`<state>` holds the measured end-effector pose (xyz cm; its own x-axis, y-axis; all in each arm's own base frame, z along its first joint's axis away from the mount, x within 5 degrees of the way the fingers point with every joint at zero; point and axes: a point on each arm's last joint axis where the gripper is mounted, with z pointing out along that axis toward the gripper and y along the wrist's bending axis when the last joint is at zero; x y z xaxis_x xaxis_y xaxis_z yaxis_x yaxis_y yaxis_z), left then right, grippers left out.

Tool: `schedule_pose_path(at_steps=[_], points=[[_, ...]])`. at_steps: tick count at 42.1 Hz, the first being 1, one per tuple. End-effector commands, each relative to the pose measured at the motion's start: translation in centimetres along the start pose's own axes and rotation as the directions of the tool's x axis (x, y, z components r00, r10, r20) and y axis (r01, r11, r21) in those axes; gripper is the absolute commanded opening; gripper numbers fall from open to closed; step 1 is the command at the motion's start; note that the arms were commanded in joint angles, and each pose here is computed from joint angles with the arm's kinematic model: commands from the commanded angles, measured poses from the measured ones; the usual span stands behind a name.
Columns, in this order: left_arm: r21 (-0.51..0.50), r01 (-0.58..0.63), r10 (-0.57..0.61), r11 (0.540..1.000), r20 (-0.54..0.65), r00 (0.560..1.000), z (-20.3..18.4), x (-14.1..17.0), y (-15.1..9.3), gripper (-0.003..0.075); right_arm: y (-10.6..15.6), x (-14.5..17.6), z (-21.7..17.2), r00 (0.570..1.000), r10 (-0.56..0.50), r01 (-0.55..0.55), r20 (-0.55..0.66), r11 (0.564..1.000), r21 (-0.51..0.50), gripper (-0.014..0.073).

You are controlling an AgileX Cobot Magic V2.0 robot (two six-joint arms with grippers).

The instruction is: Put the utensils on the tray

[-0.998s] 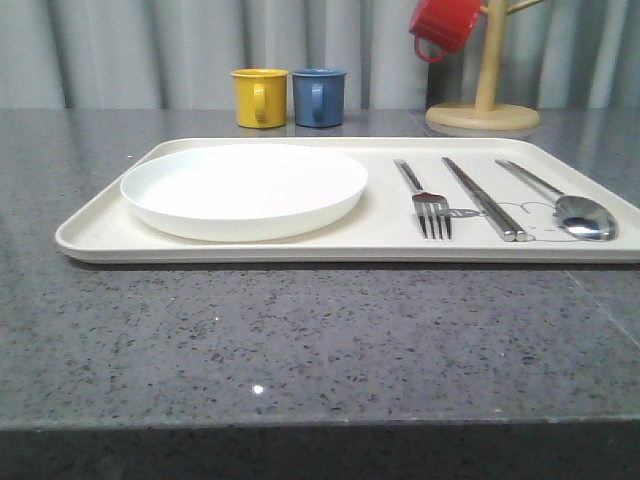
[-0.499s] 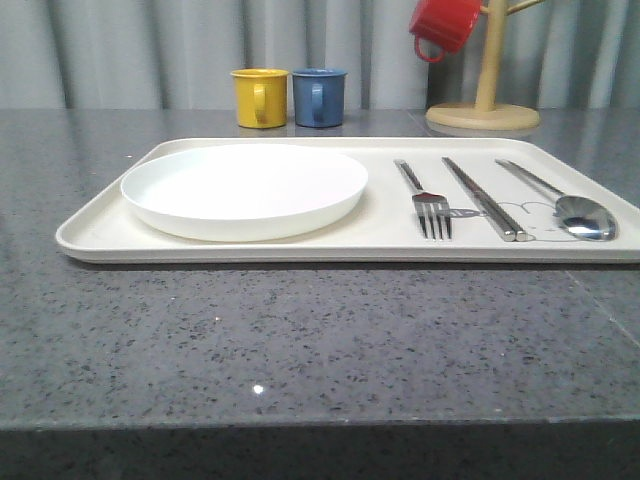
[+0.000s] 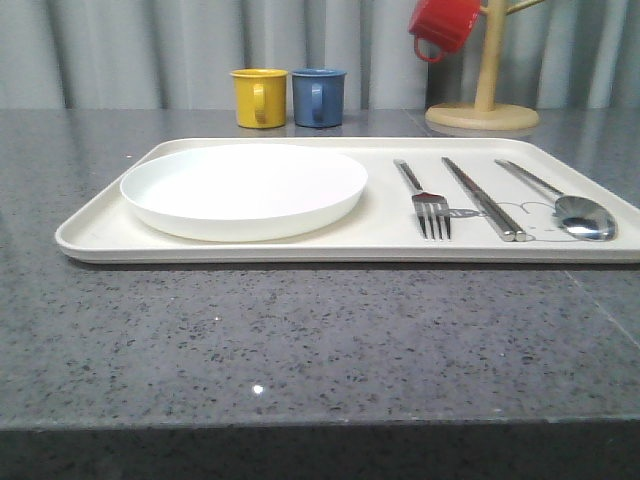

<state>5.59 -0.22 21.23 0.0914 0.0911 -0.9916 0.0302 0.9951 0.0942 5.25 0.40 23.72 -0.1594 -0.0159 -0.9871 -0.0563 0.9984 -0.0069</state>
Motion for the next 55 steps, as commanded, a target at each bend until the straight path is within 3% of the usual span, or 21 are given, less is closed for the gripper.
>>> schedule_pose_path(at_steps=[1, 11, 26, 33, 55], points=[[-0.015, 0.017, -0.016, 1.0, 0.084, 0.996, -0.2, -0.4, 0.1, -0.002, -0.2, 0.1, 0.0, 0.982, -0.004, -0.002, 0.188, 0.999, 0.036, -0.0118], [-0.015, 0.017, -0.016, 1.0, 0.084, 0.996, -0.2, -0.4, 0.1, -0.002, -0.3, 3.1, 0.8, 0.972, -0.006, -0.006, 0.237, 0.999, 0.048, -0.0118], [-0.015, 0.017, -0.016, 1.0, 0.084, 0.996, -0.2, -0.4, 0.1, -0.002, -0.3, 3.0, 0.7, 0.968, -0.007, -0.006, 0.249, 0.999, 0.049, -0.0118], [-0.015, 0.017, -0.016, 1.0, 0.084, 0.996, -0.2, -0.4, 0.1, -0.002, -0.4, 2.9, 0.7, 0.963, 0.066, -0.077, 0.262, 0.997, 0.031, -0.0118], [-0.015, 0.017, -0.016, 1.0, 0.084, 0.996, -0.2, -0.4, 0.1, -0.002, -0.3, 3.0, 0.7, 0.967, 0.046, -0.057, 0.252, 0.998, 0.036, -0.0118]])
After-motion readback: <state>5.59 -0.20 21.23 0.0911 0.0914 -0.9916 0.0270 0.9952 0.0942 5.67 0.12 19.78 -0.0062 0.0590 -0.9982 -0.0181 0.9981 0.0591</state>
